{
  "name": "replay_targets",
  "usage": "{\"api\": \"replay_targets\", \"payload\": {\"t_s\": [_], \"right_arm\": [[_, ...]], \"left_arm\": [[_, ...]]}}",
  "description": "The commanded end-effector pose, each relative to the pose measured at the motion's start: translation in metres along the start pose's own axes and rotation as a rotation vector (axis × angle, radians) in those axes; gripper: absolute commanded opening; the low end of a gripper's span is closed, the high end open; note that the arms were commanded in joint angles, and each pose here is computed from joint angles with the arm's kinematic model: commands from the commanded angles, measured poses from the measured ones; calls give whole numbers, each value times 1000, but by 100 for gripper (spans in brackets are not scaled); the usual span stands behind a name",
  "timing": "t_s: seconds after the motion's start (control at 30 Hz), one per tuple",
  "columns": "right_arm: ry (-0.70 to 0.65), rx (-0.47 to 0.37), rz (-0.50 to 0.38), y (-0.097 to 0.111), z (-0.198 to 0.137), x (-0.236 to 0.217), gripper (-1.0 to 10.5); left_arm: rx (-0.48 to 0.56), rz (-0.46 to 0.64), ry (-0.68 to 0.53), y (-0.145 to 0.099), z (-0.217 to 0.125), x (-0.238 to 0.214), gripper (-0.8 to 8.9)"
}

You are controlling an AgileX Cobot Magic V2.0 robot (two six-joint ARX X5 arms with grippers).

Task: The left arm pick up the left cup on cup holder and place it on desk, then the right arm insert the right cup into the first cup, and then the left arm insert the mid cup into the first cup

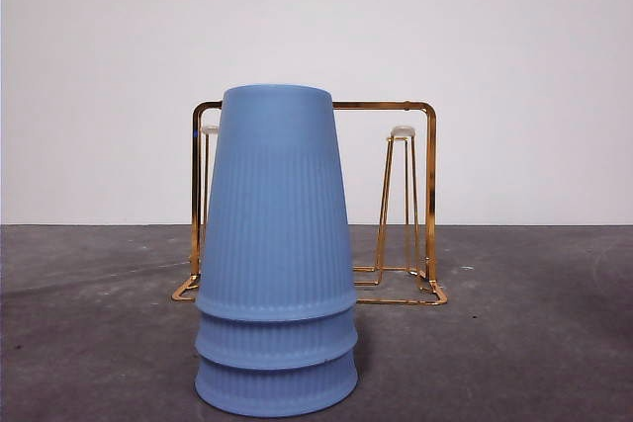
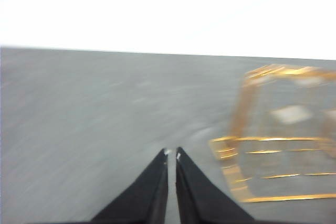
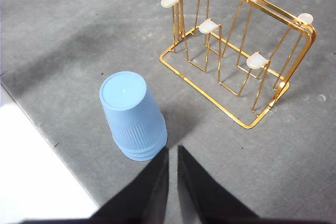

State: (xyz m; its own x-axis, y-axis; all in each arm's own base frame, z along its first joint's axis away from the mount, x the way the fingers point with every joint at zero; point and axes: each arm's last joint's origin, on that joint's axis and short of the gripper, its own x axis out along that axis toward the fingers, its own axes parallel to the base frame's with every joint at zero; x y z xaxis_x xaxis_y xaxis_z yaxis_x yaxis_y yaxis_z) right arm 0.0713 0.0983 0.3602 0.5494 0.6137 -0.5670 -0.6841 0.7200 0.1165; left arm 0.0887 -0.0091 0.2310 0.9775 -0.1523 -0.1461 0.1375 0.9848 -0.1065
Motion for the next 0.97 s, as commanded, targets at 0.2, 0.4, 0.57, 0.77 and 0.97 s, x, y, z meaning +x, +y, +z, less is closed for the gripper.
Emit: {"api": "replay_targets", "payload": {"t_s": [0.2, 0.4, 0.57, 0.77, 0.97], "right_arm": [[-12, 6, 10, 2, 3, -1, 23], [-13, 6, 10, 2, 3, -1, 23], [-14, 6, 11, 2, 3, -1, 23], [-16, 6, 11, 2, 3, -1, 23], [-17, 6, 11, 2, 3, -1, 23]], "left_arm": [[-15, 100, 44, 17, -66, 18, 21], [-15, 159, 39, 20, -80, 18, 21], [-4, 216, 13, 22, -78, 17, 21], [-12, 205, 13, 21, -78, 17, 21], [-12, 205, 13, 21, -78, 17, 21]]}}
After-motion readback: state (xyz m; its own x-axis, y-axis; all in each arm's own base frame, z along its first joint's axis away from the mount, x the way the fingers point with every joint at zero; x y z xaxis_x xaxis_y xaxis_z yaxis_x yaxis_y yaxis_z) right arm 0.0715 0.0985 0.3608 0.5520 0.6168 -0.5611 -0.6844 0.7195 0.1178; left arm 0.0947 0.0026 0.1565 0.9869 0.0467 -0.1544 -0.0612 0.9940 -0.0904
